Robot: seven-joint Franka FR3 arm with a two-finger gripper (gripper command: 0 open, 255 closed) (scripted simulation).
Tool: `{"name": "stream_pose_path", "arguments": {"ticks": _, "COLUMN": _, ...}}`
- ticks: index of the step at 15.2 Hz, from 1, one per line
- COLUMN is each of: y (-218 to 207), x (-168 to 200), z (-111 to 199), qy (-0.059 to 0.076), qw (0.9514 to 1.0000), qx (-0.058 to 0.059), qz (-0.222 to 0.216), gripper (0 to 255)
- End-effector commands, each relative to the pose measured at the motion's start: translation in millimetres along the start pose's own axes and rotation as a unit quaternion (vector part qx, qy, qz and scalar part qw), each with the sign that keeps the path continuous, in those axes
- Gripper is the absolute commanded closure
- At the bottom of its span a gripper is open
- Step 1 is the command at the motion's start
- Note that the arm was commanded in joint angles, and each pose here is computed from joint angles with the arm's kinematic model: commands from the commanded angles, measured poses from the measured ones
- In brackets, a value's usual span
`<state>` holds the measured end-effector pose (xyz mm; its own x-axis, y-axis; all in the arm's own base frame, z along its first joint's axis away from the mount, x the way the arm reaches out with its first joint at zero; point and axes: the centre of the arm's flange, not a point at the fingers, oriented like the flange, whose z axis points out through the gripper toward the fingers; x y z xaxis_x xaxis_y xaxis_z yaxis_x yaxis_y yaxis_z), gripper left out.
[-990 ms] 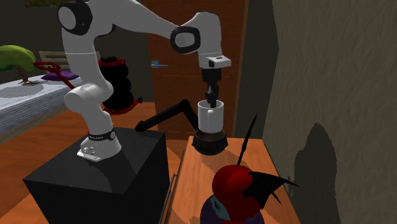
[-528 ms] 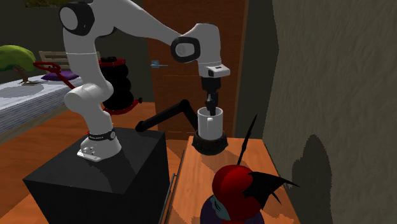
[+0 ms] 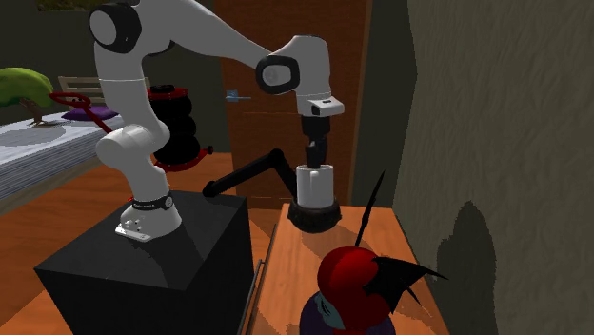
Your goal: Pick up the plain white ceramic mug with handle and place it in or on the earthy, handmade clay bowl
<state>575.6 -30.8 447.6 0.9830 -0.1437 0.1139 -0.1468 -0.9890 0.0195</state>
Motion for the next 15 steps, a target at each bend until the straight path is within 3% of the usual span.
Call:
{"name": "stream_pose_path", "arguments": {"ticks": 1, "y": 0.0, "x": 0.0, "z": -0.1, "qy": 0.000, "qw": 1.0000, "qx": 0.000, "qz": 0.000, "gripper": 0}}
{"name": "stream_pose_path", "arguments": {"ticks": 4, "y": 0.0, "x": 0.0, "z": 0.0, "qy": 0.000, "qw": 1.0000, "qx": 0.000, "qz": 0.000, "gripper": 0}}
{"name": "stream_pose_path", "arguments": {"ticks": 8, "y": 0.0, "x": 0.0, "z": -50.0, "qy": 0.000, "qw": 1.0000, "qx": 0.000, "qz": 0.000, "gripper": 0}}
{"name": "stream_pose_path", "arguments": {"ticks": 15, "y": 0.0, "x": 0.0, "z": -50.0, "qy": 0.000, "qw": 1.0000, "qx": 0.000, "qz": 0.000, "gripper": 0}}
